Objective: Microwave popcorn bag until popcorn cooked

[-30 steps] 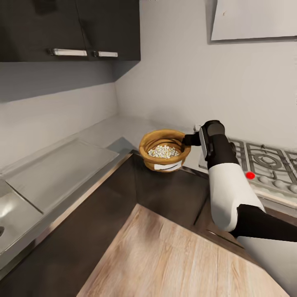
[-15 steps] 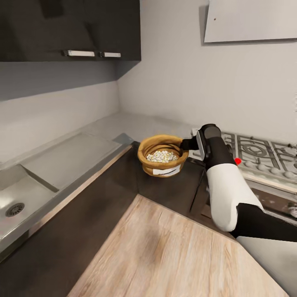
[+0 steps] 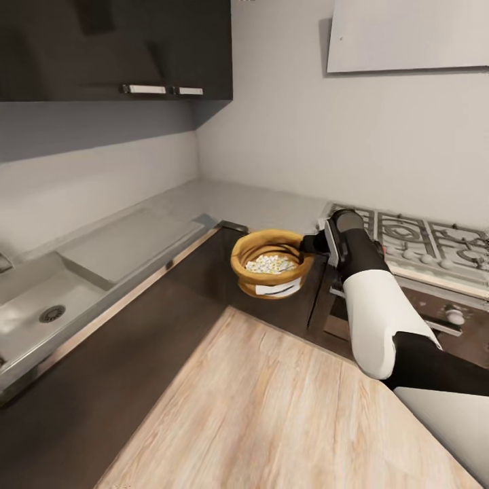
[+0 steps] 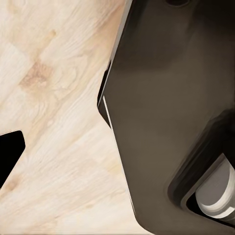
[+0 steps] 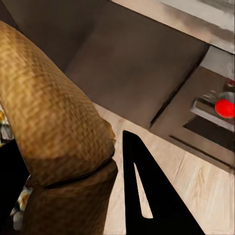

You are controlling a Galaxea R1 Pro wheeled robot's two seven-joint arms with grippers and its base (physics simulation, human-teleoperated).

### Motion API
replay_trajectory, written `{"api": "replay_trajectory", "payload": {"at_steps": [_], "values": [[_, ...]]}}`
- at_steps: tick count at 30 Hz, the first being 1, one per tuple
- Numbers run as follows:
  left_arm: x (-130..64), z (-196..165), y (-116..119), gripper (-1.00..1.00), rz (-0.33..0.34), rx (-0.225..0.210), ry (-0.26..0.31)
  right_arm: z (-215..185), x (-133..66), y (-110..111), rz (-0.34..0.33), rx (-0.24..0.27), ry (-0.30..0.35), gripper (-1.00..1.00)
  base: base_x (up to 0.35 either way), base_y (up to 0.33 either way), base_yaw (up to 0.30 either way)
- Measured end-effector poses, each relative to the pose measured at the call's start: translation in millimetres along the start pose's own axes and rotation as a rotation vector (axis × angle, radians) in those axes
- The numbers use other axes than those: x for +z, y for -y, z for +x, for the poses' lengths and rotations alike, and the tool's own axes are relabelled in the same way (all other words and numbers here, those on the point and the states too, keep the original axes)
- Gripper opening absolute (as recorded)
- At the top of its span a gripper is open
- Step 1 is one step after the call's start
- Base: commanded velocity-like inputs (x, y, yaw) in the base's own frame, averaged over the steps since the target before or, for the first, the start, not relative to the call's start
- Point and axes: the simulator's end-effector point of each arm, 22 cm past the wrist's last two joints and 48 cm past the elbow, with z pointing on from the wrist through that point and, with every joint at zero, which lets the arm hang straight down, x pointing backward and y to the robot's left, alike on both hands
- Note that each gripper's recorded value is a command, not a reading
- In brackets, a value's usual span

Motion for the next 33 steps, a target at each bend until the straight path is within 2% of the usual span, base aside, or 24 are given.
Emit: {"api": "replay_trajectory", "payload": {"at_steps": [2, 6, 18, 25, 33], "values": [[0.0, 0.0, 0.0, 1.0, 0.0, 0.0, 0.0, 0.0, 0.4, 14.9, 0.019, 0.007, 0.0, -1.0, -0.346, 0.0, 0.0], [0.0, 0.0, 0.0, 1.0, 0.0, 0.0, 0.0, 0.1, 0.6, 20.9, 0.025, 0.012, 0.0, -1.0, -0.346, 0.0, 0.0], [0.0, 0.2, 0.0, 1.0, 0.0, 0.0, -0.001, 0.1, 0.6, 21.0, 0.024, 0.014, 0.0, -1.0, -0.346, 0.0, 0.0], [-0.1, 0.8, 1.2, 1.0, 0.002, 0.001, -0.002, 0.1, 0.7, 13.7, -0.009, 0.014, 0.0, -1.0, -0.346, 0.0, 0.0], [-0.1, 0.3, 0.4, 1.0, 0.0, 0.0, 0.0, 0.1, 0.7, 18.3, -0.002, 0.015, 0.0, -1.0, -0.346, 0.0, 0.0]]}}
